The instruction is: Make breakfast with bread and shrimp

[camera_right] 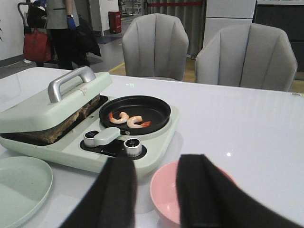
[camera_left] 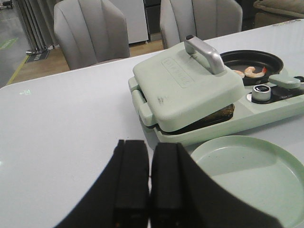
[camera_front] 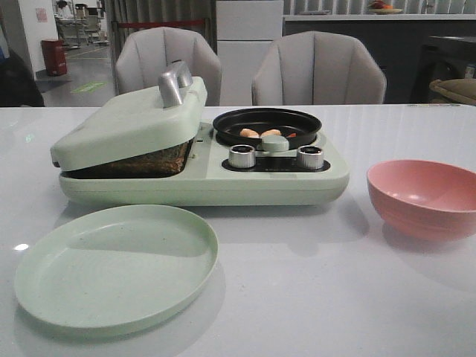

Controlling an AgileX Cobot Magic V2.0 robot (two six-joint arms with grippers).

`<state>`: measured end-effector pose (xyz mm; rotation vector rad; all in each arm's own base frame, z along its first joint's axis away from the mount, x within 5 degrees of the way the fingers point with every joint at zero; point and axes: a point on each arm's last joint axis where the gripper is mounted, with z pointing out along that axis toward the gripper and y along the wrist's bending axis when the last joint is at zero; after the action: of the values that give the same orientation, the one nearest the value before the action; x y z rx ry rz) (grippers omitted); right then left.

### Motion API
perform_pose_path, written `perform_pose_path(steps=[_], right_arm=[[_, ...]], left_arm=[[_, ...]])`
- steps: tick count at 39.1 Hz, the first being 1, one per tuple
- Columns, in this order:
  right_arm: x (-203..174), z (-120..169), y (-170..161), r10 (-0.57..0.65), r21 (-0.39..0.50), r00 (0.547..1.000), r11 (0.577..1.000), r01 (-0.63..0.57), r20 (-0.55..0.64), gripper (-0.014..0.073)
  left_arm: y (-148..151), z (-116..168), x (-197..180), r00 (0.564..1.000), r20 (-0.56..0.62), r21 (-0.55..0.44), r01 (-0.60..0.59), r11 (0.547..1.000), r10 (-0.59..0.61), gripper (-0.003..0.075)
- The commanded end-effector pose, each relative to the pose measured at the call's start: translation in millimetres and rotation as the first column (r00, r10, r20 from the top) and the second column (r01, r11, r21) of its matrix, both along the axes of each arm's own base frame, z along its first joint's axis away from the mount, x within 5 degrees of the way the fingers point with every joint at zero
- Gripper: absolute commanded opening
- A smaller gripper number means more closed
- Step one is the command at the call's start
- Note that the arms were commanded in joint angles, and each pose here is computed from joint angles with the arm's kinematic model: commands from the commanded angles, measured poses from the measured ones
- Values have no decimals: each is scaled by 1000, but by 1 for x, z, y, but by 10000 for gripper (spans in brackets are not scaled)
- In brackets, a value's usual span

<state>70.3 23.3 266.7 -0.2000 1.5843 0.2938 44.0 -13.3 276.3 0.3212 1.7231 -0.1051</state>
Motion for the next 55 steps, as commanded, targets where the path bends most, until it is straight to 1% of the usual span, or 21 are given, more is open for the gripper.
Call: perform_pose_path(steps=[1, 2, 4, 33, 39, 42, 48, 50, 55], right_arm=[[0, 17, -2, -20, 33, 994, 999, 16, 105, 152], [0, 17, -2, -20, 33, 994, 999, 16, 105, 121], [0, 17, -2, -19, 32, 994, 999, 16, 104, 139], [0, 17, -2, -19, 32, 994, 999, 16, 104, 135], [0, 17, -2, -19, 32, 994, 999, 16, 104, 135], [0, 17, -2, -19, 32, 994, 999, 16, 104, 135], [0, 17, -2, -19, 32, 994, 999, 16, 104, 135], [0, 17, -2, -19, 32, 994, 999, 16, 104, 135], [0, 17, -2, -19, 32, 994, 999, 16, 104, 135]], left_arm=[[0, 16, 0, 996, 94, -47, 4, 999, 1, 114], [0, 16, 0, 996, 94, -47, 4, 999, 1, 114], [0, 16, 0, 996, 94, -47, 4, 999, 1, 114], [0, 16, 0, 996, 94, -47, 4, 999, 1, 114], [1, 9, 3, 995, 97, -17, -12, 1000, 14, 114], [2, 5, 7, 990, 132, -49, -46, 998, 52, 114], [6, -13, 11, 968, 204, -171, -110, 979, 144, 114], [7, -20, 12, 963, 218, -191, -116, 975, 158, 114], [6, -41, 13, 962, 224, -182, -116, 977, 156, 114]])
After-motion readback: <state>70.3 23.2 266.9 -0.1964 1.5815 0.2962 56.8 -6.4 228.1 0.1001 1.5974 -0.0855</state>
